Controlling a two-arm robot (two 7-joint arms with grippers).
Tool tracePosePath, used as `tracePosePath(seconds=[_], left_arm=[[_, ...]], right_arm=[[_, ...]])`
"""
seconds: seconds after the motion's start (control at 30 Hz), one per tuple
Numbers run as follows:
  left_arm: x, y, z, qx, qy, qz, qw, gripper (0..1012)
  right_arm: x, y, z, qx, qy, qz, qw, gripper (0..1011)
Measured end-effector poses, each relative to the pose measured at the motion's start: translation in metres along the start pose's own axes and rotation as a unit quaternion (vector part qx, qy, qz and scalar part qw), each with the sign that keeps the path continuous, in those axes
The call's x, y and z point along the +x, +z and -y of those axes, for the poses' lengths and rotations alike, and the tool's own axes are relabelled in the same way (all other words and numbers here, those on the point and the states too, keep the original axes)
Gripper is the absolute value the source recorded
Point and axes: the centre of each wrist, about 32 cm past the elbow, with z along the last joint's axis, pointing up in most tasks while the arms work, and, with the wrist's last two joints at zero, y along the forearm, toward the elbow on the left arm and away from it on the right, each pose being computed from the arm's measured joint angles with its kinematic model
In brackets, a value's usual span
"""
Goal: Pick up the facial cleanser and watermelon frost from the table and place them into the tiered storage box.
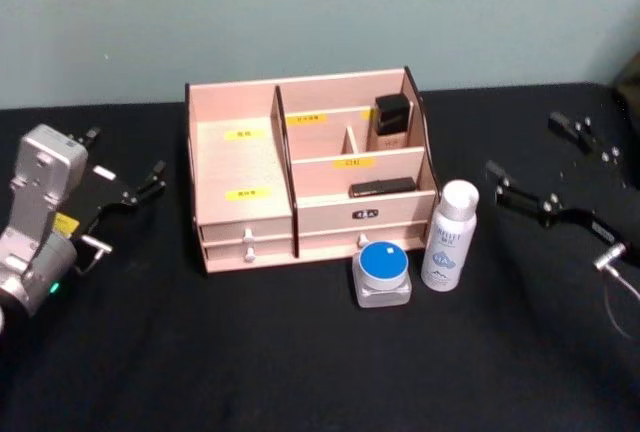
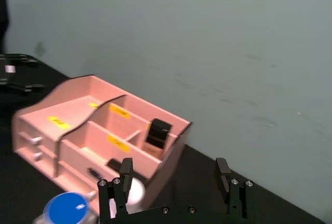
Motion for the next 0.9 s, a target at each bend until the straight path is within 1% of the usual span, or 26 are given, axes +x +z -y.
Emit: tracePosePath(seconds=[0.03, 0.1, 0.13, 0.17, 0.27, 0.33, 0.47, 0.57, 0.67, 0.77, 0.9], left_arm=[[0.0000, 0.0000, 0.0000, 0.000, 0.000, 0.000, 1.0000, 1010], [0.0000, 0.0000, 0.0000, 0.000, 0.000, 0.000, 1.0000, 1010], [0.0000, 0.0000, 0.0000, 0.000, 0.000, 0.000, 1.0000, 1010], [0.0000, 0.0000, 0.0000, 0.000, 0.000, 0.000, 1.0000, 1010], [0.0000, 0.0000, 0.0000, 0.000, 0.000, 0.000, 1.0000, 1010], [0.0000, 0.0000, 0.0000, 0.000, 0.000, 0.000, 1.0000, 1010], [0.0000, 0.0000, 0.0000, 0.000, 0.000, 0.000, 1.0000, 1010], [0.0000, 0.0000, 0.0000, 0.000, 0.000, 0.000, 1.0000, 1010], [0.0000, 0.0000, 0.0000, 0.000, 0.000, 0.000, 1.0000, 1010], [0.0000, 0.0000, 0.0000, 0.000, 0.000, 0.000, 1.0000, 1010], [0.0000, 0.0000, 0.0000, 0.000, 0.000, 0.000, 1.0000, 1010]], right_arm=[[-0.003, 0.003, 0.004, -0.001, 0.009, -0.003, 1.0000, 1002], [-0.006, 0.006, 0.008, -0.004, 0.020, -0.007, 0.9998, 1003], [-0.008, 0.008, 0.012, -0.008, 0.031, -0.013, 0.9994, 1002], [-0.008, 0.008, 0.012, -0.008, 0.031, -0.013, 0.9994, 1002], [-0.013, 0.009, 0.018, -0.018, 0.047, -0.021, 0.9985, 1002], [-0.016, 0.007, 0.020, -0.029, 0.053, -0.026, 0.9978, 1003], [-0.020, -0.001, 0.022, -0.056, 0.061, -0.034, 0.9960, 1002], [-0.022, -0.006, 0.021, -0.068, 0.063, -0.039, 0.9949, 1002], [-0.024, -0.015, 0.019, -0.085, 0.064, -0.047, 0.9932, 1002], [-0.025, -0.022, 0.016, -0.097, 0.064, -0.050, 0.9919, 1003], [-0.026, -0.028, 0.012, -0.105, 0.064, -0.054, 0.9909, 1002]])
